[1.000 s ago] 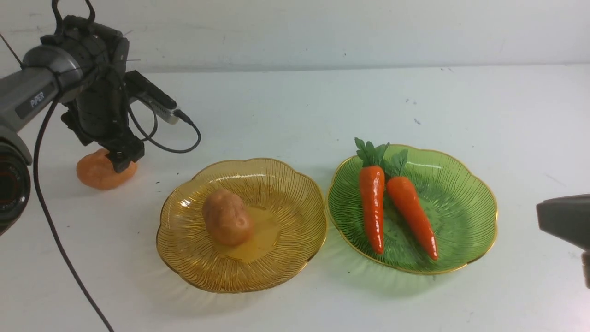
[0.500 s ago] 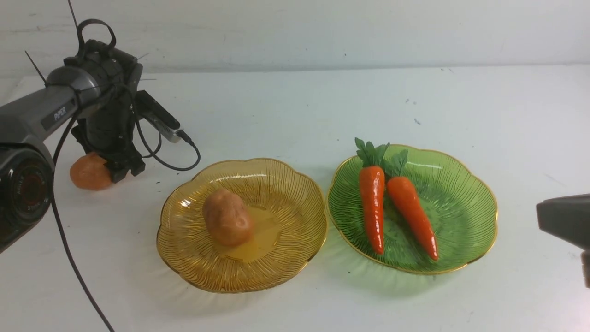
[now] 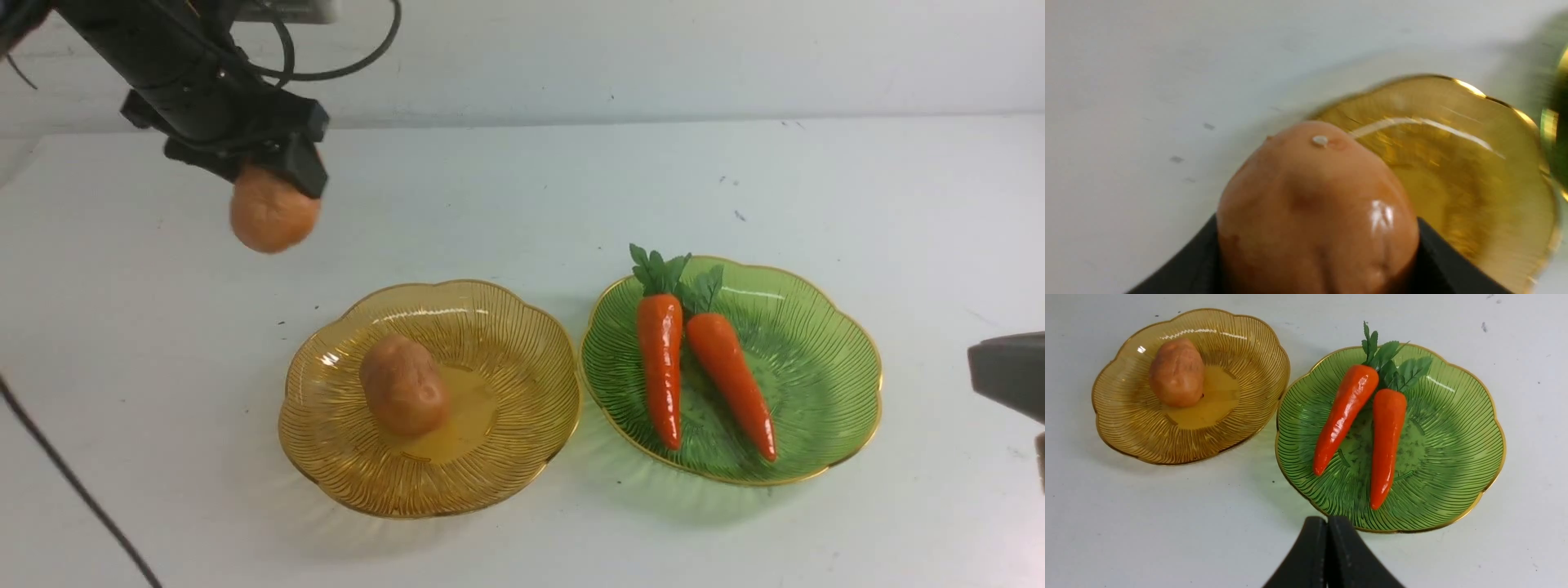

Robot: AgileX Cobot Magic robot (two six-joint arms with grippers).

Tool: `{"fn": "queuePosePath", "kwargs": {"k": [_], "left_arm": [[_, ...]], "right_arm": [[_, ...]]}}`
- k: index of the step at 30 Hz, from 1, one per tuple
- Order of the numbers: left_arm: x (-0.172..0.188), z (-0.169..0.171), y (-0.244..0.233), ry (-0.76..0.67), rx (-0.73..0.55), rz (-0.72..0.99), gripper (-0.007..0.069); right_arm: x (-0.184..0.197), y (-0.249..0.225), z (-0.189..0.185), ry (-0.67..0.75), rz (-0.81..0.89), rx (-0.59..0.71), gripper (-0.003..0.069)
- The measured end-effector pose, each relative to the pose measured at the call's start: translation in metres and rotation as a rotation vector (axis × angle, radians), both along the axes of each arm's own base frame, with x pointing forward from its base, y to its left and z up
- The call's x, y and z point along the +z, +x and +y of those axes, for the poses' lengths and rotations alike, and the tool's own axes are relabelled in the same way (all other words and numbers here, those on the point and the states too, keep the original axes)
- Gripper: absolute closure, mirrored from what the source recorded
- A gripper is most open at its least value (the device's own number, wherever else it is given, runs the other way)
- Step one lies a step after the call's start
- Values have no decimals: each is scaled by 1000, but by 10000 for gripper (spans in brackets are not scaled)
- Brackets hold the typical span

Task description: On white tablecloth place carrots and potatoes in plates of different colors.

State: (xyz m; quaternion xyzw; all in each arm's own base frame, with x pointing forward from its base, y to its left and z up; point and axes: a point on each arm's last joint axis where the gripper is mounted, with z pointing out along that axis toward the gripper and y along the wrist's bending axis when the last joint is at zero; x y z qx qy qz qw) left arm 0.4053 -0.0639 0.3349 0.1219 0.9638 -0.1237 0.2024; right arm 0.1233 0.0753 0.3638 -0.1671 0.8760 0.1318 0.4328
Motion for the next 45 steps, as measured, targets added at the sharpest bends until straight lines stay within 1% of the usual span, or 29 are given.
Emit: {"fn": "queuePosePath", "kwargs": {"k": [3, 5, 6, 7, 10, 12, 14, 17, 19, 21, 24, 26, 28, 30, 32, 33, 34, 35, 36, 38, 40, 42, 45], "left_arm": [[-5, -23, -20, -16, -60, 53, 224], [-15, -54, -32, 0, -138, 82, 223], [-21, -67, -33, 7, -165, 78, 220], [-29, -87, -33, 12, -197, 56, 218], [-47, -115, -29, 57, -244, 9, 179], [-62, -126, -25, 99, -250, 6, 149], [-78, -133, -21, 126, -227, 22, 109], [-92, -138, -18, 125, -176, 49, 38], [-94, -139, -18, 122, -162, 55, 4], [-94, -139, -17, 120, -154, 54, -8], [-91, -139, -17, 118, -147, 57, -3], [-86, -139, -17, 117, -143, 63, 27], [-79, -139, -17, 121, -145, 76, 90], [-71, -139, -19, 130, -150, 94, 176], [-59, -138, -19, 143, -158, 103, 313], [-47, -137, -18, 145, -165, 77, 417], [-40, -136, -18, 152, -174, 56, 503], [-32, -135, -19, 155, -181, 31, 561], [-24, -134, -21, 161, -197, 6, 598], [-13, -131, -24, 166, -208, -23, 622], [-10, -130, -25, 168, -211, -30, 629], [-10, -130, -26, 169, -211, -30, 629], [-10, -130, -26, 172, -213, -25, 629]], "right_arm": [[0, 0, 0, 8, 3, -6, 674], [1, 0, 0, 13, -1, -6, 674], [1, 0, 0, 16, -4, -7, 674], [1, 1, 0, 16, -5, -8, 674], [1, 1, 0, 16, -5, -9, 674], [1, 1, 0, 18, -4, -10, 674], [1, 1, 0, 18, -4, -11, 674], [1, 1, 0, 19, -5, -10, 674], [0, 0, 0, 12, 8, -12, 674], [-1, -1, -1, 7, 20, -15, 674], [-3, -2, -1, -4, 40, -19, 674], [-4, -3, -3, -16, 56, -22, 674], [-4, -5, -5, -37, 76, -30, 674], [-1, -9, -9, -55, 80, -39, 674], [4, -16, -18, -78, 77, -55, 674], [7, -25, -27, -95, 66, -72, 674], [9, -33, -34, -107, 59, -86, 674], [10, -43, -44, -115, 42, -103, 674], [11, -55, -55, -108, 5, -122, 674], [4, -76, -71, -42, -72, -140, 674], [-9, -84, -74, 32, -162, -116, 674], [-21, -83, -69, 95, -245, -76, 674], [-42, -75, -58, 146, -344, -12, 674]]}}
